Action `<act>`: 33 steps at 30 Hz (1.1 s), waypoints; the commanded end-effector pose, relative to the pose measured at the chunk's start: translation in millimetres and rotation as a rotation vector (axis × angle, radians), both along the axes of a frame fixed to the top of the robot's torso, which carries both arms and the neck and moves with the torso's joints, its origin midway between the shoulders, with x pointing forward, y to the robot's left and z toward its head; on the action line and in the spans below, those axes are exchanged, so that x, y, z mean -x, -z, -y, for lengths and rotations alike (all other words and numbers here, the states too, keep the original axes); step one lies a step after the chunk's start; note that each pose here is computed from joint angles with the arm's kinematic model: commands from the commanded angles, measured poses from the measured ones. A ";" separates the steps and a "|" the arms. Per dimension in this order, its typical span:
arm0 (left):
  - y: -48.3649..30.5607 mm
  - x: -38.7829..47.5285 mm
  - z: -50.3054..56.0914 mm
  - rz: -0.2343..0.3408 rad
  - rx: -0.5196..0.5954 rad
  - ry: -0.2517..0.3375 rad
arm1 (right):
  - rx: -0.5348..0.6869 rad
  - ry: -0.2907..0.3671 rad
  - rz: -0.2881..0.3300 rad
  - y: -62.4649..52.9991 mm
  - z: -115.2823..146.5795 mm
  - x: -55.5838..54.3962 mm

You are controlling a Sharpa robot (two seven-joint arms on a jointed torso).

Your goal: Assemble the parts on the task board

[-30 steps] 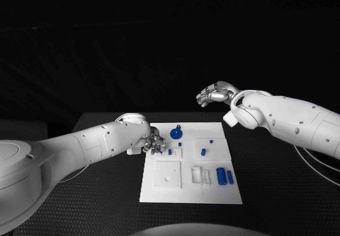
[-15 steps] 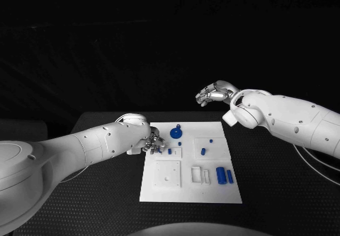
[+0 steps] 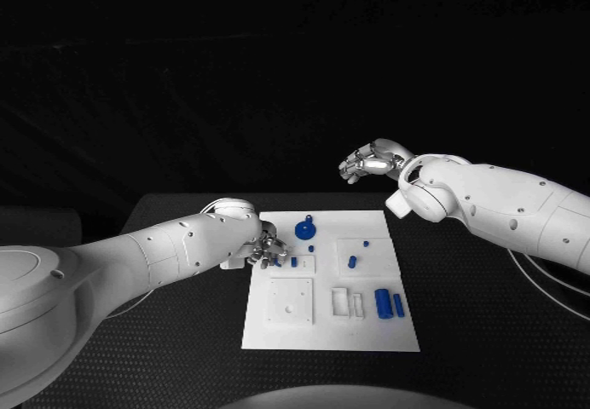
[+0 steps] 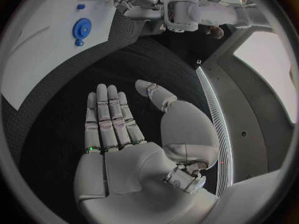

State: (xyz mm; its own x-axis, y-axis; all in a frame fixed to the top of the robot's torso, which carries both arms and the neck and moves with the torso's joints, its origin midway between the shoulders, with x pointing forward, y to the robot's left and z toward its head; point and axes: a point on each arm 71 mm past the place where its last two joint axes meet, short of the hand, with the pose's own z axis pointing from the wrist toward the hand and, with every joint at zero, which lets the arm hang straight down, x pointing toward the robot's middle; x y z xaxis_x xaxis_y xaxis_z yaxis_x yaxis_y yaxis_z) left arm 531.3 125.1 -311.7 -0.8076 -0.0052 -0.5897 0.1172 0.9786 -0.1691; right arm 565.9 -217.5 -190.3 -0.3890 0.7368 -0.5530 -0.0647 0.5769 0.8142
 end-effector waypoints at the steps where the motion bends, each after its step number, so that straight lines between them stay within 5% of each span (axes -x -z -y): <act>1: -0.3 0.1 2.7 0.005 0.006 0.009 | -0.001 -0.013 -0.002 0.1 -1.2 0.3; 33: 1.2 1.3 4.1 0.022 0.015 -0.001 | -0.002 -0.014 -0.001 0.0 -2.0 0.1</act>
State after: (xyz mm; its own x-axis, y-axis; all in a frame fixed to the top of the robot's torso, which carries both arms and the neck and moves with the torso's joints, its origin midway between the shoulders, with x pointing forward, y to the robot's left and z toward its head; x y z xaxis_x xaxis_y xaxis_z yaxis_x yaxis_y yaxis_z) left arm 530.3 123.0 -313.5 -0.7995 -0.0153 -0.6004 0.1135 0.9778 -0.1761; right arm 566.1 -216.9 -190.3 -0.3895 0.7367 -0.5529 -0.0650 0.5768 0.8143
